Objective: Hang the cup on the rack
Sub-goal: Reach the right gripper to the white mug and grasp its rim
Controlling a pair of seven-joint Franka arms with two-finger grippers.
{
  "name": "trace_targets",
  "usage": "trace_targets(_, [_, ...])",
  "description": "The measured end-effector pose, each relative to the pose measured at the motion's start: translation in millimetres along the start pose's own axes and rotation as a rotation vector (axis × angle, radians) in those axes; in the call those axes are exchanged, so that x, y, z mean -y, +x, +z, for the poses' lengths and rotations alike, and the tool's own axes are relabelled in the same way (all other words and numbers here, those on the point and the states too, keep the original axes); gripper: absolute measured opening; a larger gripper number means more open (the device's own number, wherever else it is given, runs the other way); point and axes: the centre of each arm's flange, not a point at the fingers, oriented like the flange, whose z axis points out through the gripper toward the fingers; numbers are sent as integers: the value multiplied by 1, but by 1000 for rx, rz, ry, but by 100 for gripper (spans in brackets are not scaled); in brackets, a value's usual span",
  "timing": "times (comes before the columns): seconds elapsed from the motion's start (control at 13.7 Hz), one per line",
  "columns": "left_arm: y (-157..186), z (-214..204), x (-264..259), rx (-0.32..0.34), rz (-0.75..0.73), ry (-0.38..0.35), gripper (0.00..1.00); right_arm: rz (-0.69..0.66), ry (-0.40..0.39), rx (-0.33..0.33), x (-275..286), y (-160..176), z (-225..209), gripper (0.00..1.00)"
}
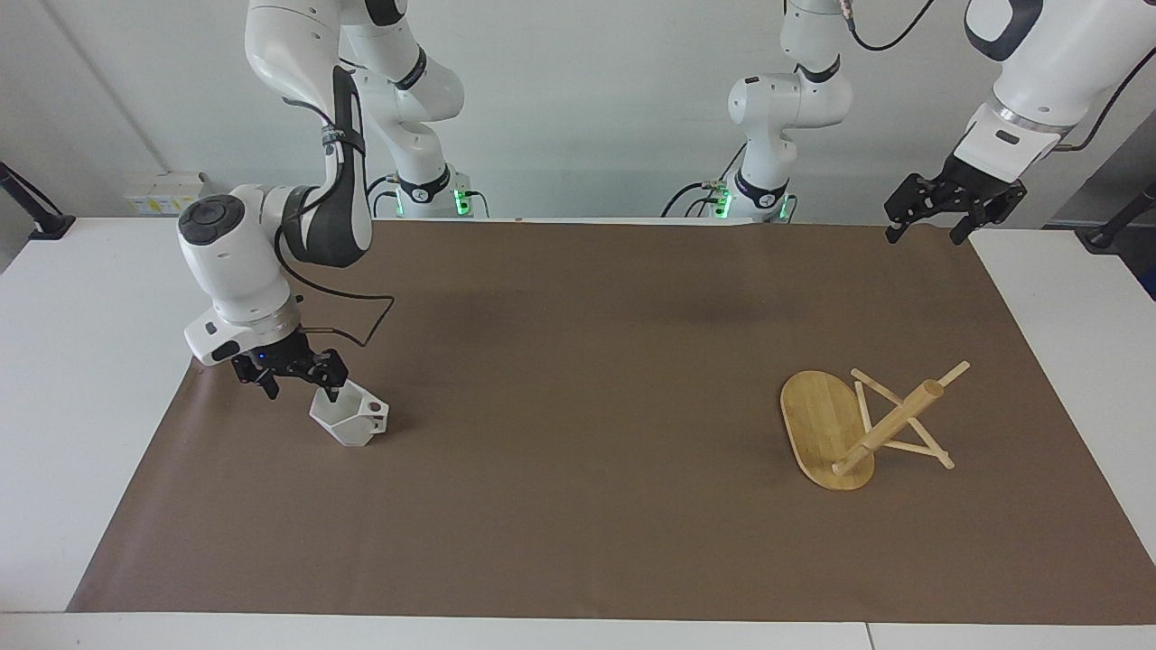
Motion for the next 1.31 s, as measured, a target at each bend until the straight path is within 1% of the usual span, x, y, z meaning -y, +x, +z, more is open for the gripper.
trace_targets(0.29, [0, 0, 0, 0, 0, 0, 100, -2, -4, 8, 1, 1, 25, 100])
trace_targets(0.44, [0, 0, 0, 0, 0, 0, 100, -3, -5, 11, 1, 1, 28, 100])
trace_targets(0.51, [0, 0, 0, 0, 0, 0, 100, -3, -5, 10, 1, 1, 28, 96])
trace_targets(0.58, [0, 0, 0, 0, 0, 0, 100, -3, -5, 11, 1, 1, 28, 96])
trace_targets(0.73, [0, 0, 0, 0, 0, 0, 100, -3, -5, 11, 1, 1, 28, 82])
trace_targets(0.8, [0, 0, 0, 0, 0, 0, 100, -3, -4, 12, 1, 1, 28, 81])
trace_targets(0.88, [0, 0, 0, 0, 0, 0, 100, -3, -4, 12, 1, 1, 28, 72])
trace_targets(0.95, [0, 0, 0, 0, 0, 0, 100, -3, -4, 12, 1, 1, 28, 60])
trace_targets(1.02, [0, 0, 0, 0, 0, 0, 100, -3, -4, 12, 1, 1, 28, 51])
trace_targets(1.1, [0, 0, 0, 0, 0, 0, 100, -3, -4, 11, 1, 2, 28, 51])
trace_targets(1.17, [0, 0, 0, 0, 0, 0, 100, -3, -4, 11, 2, 2, 28, 44])
trace_targets(1.24, [0, 0, 0, 0, 0, 0, 100, -3, -4, 10, 2, 2, 27, 33])
trace_targets(1.31, [0, 0, 0, 0, 0, 0, 100, -3, -4, 10, 2, 2, 27, 27])
